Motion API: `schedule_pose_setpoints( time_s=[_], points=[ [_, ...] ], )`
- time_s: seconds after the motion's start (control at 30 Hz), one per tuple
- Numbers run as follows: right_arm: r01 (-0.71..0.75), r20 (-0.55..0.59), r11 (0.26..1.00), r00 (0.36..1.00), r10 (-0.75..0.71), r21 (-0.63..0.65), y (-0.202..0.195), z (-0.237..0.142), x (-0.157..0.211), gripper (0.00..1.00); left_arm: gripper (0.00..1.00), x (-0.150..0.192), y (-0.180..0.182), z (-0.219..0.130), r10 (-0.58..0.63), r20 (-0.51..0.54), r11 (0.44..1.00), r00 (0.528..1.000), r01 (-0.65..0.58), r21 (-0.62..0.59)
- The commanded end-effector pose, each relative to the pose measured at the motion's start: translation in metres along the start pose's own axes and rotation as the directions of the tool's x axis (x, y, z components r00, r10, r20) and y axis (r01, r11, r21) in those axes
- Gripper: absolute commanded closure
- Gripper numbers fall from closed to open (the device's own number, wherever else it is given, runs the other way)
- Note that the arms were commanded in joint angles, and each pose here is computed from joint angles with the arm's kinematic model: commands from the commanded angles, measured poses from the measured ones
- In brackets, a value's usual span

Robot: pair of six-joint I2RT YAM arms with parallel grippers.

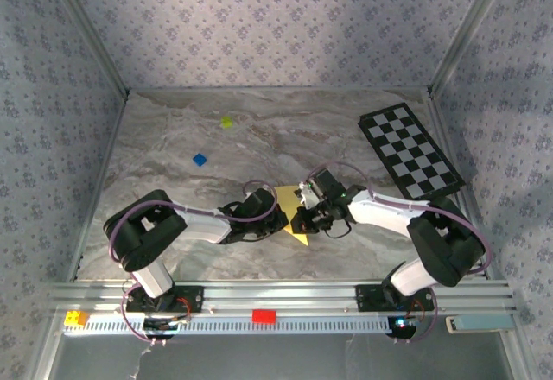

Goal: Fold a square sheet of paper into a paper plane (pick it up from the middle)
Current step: Third fold the triangle at the center of the table.

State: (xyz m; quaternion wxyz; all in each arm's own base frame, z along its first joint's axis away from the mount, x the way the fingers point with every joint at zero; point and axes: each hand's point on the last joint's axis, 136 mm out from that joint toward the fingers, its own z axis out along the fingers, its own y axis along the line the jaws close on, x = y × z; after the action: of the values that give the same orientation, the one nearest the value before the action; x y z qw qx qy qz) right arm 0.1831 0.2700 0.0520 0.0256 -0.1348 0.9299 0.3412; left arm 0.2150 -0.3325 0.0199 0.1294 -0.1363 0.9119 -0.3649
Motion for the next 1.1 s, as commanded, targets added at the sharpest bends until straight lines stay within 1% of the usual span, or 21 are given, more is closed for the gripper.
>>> schedule_pose_setpoints(
  time_s=[0.0,0.1,0.2,0.4,0.63,0.83,0.97,1.07],
  points=[
    [-0.021,-0.017,1.0,1.0,0.02,-0.018,0.004,0.002,-0.001,0.99,1.0,0.007,0.042,0.001,-0.001,-0.002,0.989,1.0,0.001,-0.145],
    [-0.031,-0.031,1.0,0.999,0.031,-0.006,0.0,0.008,0.0,0.99,1.0,0.007,0.042,0.001,-0.001,-0.003,0.99,1.0,0.001,-0.144],
    [-0.043,-0.019,0.999,0.999,0.043,0.022,-0.007,0.013,-0.002,0.99,1.0,0.007,0.041,0.001,0.001,-0.004,0.99,1.0,-0.001,-0.143],
    [-0.028,-0.008,0.999,1.0,0.028,0.03,-0.004,0.013,-0.009,0.99,1.0,0.007,0.041,0.001,0.0,-0.004,0.989,1.0,-0.001,-0.145],
    [-0.039,-0.025,0.997,0.999,0.041,0.07,-0.015,0.018,-0.006,0.98,0.99,0.006,0.041,0.0,-0.001,0.0,0.989,1.0,0.001,-0.145],
    [-0.084,-0.029,0.992,0.996,0.087,0.089,-0.033,0.022,0.003,0.99,0.97,0.003,0.03,-0.001,0.02,0.012,0.994,1.0,-0.019,-0.108],
    [-0.109,-0.031,0.992,0.993,0.111,0.066,-0.038,0.022,0.007,0.99,0.94,-0.005,0.017,-0.005,0.048,0.032,0.996,0.998,-0.045,-0.076],
    [-0.122,-0.039,0.991,0.991,0.124,0.056,-0.041,0.023,0.011,0.99,0.89,-0.011,0.002,-0.009,0.073,0.049,0.997,0.996,-0.071,-0.041]
  ],
)
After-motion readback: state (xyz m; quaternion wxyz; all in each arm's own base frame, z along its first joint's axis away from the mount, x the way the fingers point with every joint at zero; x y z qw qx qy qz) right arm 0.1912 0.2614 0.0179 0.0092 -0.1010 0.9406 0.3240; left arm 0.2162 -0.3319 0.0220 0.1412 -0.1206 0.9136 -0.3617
